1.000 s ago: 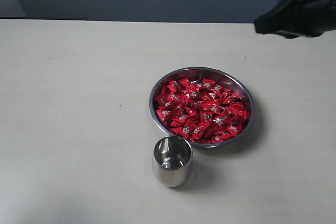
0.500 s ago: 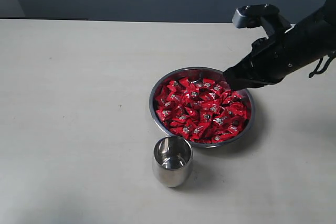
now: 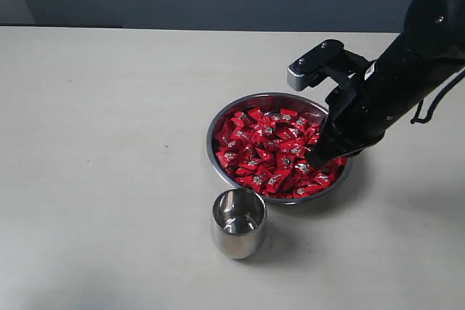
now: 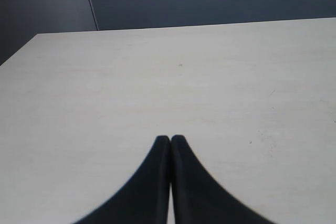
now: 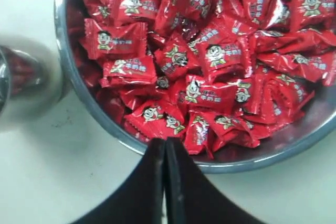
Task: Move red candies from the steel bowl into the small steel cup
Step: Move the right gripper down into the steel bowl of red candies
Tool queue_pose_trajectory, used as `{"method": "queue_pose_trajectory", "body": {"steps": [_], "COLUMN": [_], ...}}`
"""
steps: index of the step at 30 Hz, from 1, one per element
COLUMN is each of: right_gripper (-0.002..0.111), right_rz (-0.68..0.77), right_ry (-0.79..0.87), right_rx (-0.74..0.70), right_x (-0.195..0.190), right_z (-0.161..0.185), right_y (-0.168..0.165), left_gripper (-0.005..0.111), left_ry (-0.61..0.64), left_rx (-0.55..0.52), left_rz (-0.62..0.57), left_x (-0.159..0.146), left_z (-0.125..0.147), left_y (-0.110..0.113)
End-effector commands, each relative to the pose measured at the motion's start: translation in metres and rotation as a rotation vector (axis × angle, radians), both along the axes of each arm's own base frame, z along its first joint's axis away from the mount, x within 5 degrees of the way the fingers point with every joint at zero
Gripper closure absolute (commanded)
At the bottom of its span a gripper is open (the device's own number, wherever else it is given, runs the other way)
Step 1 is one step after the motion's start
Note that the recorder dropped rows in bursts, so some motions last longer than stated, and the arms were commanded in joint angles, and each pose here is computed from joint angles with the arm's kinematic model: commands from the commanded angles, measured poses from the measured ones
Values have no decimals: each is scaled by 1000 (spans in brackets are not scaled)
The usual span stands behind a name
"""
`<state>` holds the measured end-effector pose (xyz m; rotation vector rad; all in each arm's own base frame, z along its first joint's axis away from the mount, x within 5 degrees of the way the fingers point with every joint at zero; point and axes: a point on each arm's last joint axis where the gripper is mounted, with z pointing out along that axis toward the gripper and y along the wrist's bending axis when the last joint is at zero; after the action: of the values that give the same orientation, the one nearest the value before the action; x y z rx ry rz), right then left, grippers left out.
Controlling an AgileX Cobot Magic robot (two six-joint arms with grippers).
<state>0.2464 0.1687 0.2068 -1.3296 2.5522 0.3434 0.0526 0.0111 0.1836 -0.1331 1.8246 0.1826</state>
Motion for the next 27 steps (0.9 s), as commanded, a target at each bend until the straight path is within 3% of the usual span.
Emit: {"method": "queue_pose_trajectory", "body": {"steps": [1, 6, 11, 19, 27], "right_gripper": [109, 109, 107, 74, 70], "right_rz": [-86, -178, -151, -148, -121], "right_ry": [-46, 25, 27, 77, 61], "right_rx": [-89, -169, -191, -268, -327], "right_x": [12, 24, 25, 25, 29], "right_z": [0, 3, 1, -22, -31], "right_y": [-3, 2, 22, 30, 27], "left_gripper": [106, 106, 106, 106, 106], "left_ry": [-8, -8, -8, -8, -8], "left_rx": [2, 2, 2, 2, 2], "left_rz": [-6, -6, -6, -6, -6], "left_x": [0, 0, 0, 0, 0], "left_z": [-1, -1, -1, -1, -1], "left_y": [0, 0, 0, 0, 0]}}
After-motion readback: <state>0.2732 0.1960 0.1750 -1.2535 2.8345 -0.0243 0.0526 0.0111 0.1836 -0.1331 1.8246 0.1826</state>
